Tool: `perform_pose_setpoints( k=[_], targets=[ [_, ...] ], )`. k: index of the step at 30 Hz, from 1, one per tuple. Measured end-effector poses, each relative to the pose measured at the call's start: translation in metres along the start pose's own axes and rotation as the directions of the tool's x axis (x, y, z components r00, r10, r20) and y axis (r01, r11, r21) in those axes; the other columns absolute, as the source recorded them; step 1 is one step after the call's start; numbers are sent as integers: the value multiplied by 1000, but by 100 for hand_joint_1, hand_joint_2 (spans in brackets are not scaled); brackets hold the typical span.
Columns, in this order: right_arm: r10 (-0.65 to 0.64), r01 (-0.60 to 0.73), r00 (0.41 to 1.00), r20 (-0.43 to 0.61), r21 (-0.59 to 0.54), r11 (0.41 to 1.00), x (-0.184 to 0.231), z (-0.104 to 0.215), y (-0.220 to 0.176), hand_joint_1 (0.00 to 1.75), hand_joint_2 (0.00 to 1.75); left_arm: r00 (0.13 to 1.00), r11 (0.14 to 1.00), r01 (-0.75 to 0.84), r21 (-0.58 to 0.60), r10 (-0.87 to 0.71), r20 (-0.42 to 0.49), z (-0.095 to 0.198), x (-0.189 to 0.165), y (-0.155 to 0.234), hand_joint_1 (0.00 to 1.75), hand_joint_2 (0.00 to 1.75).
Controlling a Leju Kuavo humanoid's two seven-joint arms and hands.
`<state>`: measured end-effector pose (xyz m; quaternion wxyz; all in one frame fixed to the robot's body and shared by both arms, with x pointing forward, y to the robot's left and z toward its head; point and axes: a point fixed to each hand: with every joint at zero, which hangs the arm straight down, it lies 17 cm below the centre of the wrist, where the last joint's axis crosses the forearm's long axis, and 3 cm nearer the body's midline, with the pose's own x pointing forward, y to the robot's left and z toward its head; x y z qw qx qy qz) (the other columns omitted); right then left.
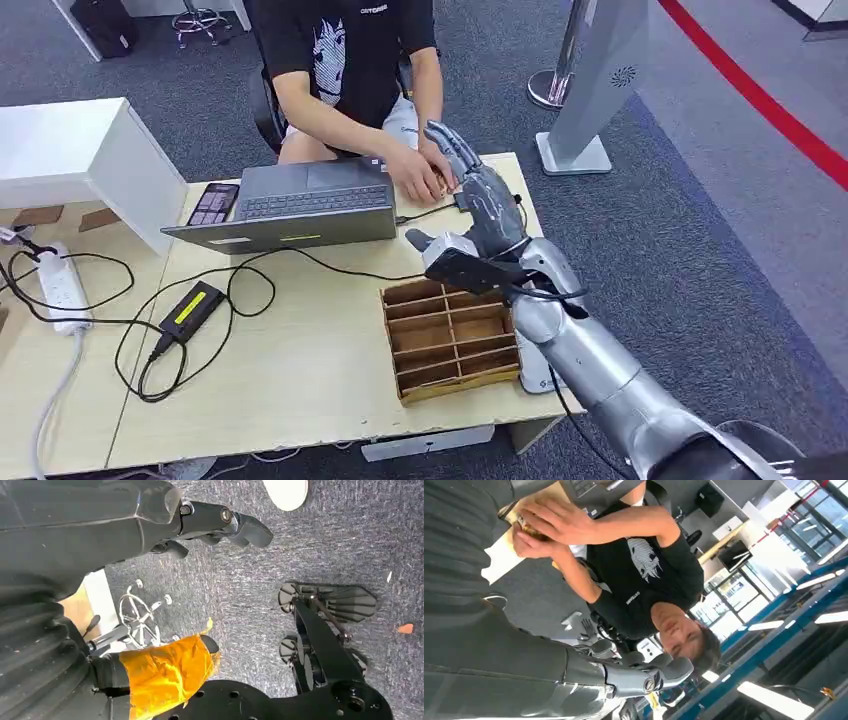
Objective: Pass the card to the sensor for recognition and then transmit it.
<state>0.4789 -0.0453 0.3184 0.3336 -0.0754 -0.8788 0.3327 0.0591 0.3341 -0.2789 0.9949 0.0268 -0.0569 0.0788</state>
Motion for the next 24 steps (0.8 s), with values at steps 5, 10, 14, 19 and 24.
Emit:
perform_pose_setpoints(
  k=[5,10,14,19,24],
  targets=[
    [1,-1,1000,11,-17,1000,4,4,-7,0,175,1000,1000,-1,-1,1,0,0,0,-1,0,175],
    [71,-54,994,88,-183,982,21,42,-33,0,175,1000,1000,-19,16,19,8,-1,0,0,0,175],
    [-47,71,995,91,-281,957,31,114,-35,0,175,998,998,-59,31,59,-4,-1,-10,2,0,175],
    [-261,246,965,7,-359,900,11,173,-44,0,175,995,993,-100,56,100,5,-1,-8,6,0,175],
    [-592,533,805,32,-475,700,-40,220,-80,0,175,994,992,-108,70,108,10,-2,-9,6,0,175]
  ],
)
